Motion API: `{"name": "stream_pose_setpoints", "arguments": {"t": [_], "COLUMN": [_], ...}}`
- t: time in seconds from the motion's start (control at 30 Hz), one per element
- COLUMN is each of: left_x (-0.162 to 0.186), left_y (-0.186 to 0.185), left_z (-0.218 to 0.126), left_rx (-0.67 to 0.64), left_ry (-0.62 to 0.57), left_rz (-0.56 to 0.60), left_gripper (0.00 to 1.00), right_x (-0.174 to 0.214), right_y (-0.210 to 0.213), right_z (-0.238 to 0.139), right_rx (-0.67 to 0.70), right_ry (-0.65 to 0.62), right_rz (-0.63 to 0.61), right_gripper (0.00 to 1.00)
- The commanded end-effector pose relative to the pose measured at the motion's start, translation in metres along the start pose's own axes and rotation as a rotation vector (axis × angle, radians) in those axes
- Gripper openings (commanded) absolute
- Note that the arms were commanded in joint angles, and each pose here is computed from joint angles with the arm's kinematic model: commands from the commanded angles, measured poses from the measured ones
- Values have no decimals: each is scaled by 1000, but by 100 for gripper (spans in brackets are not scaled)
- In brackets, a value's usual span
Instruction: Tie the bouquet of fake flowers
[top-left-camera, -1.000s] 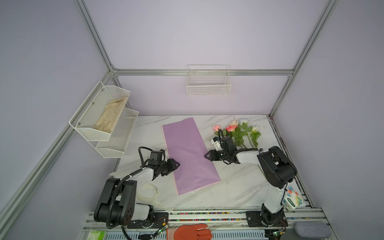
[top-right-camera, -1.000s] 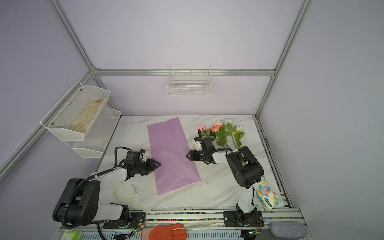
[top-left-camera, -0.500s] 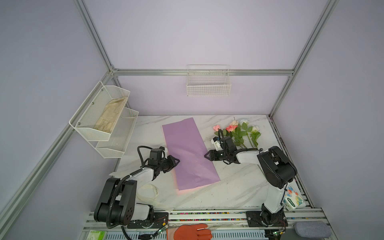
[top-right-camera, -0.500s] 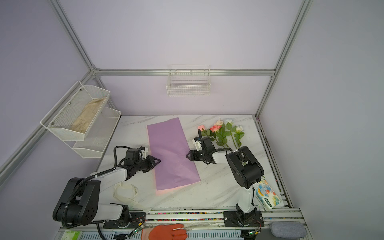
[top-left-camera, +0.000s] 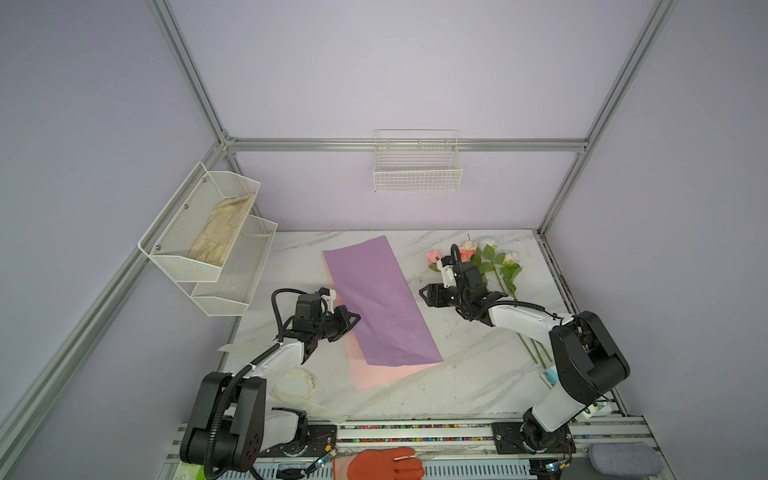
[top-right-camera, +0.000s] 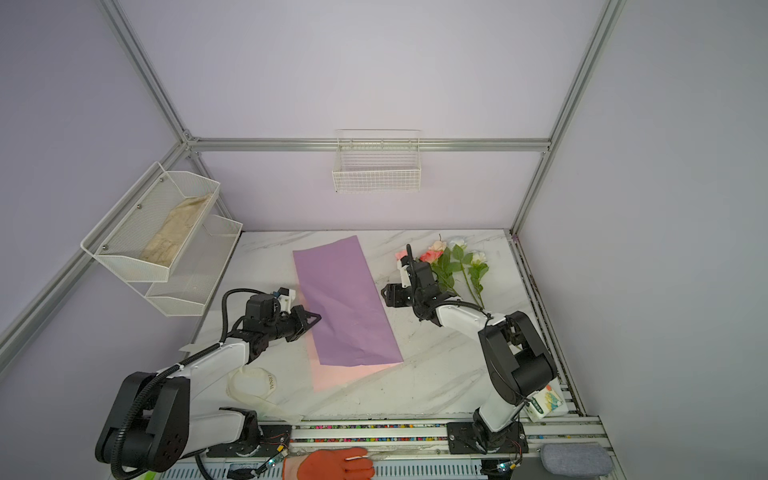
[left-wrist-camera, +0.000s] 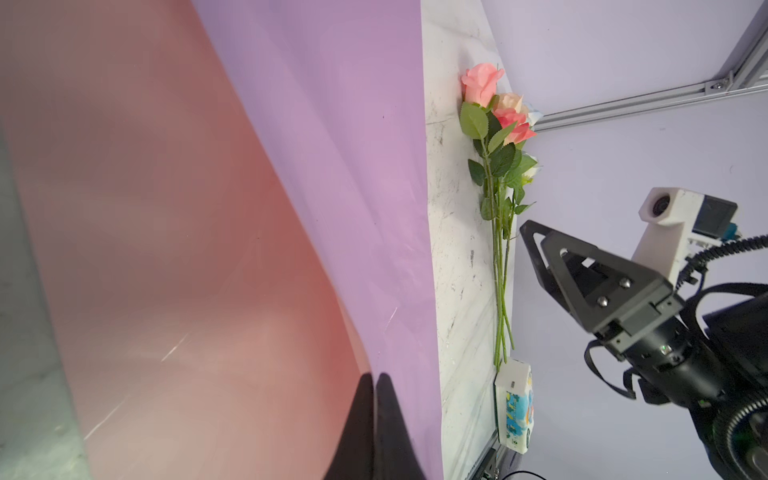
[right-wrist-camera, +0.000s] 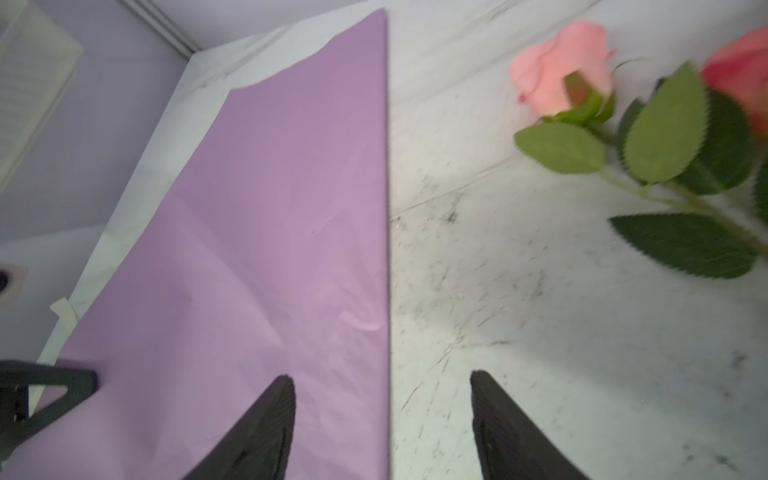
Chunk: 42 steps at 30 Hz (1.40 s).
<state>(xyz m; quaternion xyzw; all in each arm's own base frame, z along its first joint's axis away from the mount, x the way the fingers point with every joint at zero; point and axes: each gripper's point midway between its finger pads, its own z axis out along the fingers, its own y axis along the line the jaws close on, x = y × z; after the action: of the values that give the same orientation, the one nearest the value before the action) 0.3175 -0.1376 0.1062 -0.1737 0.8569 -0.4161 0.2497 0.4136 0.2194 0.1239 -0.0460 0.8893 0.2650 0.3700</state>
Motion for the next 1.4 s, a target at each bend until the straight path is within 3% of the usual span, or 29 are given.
{"name": "stream_pose_setpoints", "arguments": {"t": [0.0,0.33,0.53,0.77,0.87,1.0,1.07,1.2,1.37], "left_x": [-25,-29,-30,-30,-32,-39,-44,-53,-57], "left_y": [-46,-73,-81,-91,-97,-113,-121,-133,-139], "left_z": [-8,-12,-6,-1,0,-1,-1,1,5], "left_rx": [100,154,162,173,178,195,202,212,211], "left_ry": [-35,-30,-13,-2,-2,-16,-25,-34,-31], "left_rz": [59,87,97,114,121,136,142,142,142], "left_gripper": [0,0,0,0,0,0,0,0,0], "right_x": [8,-9,-19,-40,-54,-78,-79,-43,3], "right_y": [-56,-133,-184,-210,-190,-114,-61,60,145], "right_z": [16,41,32,14,3,-26,-42,-71,-131], "right_rx": [74,233,315,313,239,-9,-82,-236,-477], "right_ry": [81,96,62,14,11,-84,-147,-237,-414], "right_rz": [80,138,228,264,191,120,-11,-364,-584], "right_gripper": [68,71,72,73,73,72,72,71,73]}}
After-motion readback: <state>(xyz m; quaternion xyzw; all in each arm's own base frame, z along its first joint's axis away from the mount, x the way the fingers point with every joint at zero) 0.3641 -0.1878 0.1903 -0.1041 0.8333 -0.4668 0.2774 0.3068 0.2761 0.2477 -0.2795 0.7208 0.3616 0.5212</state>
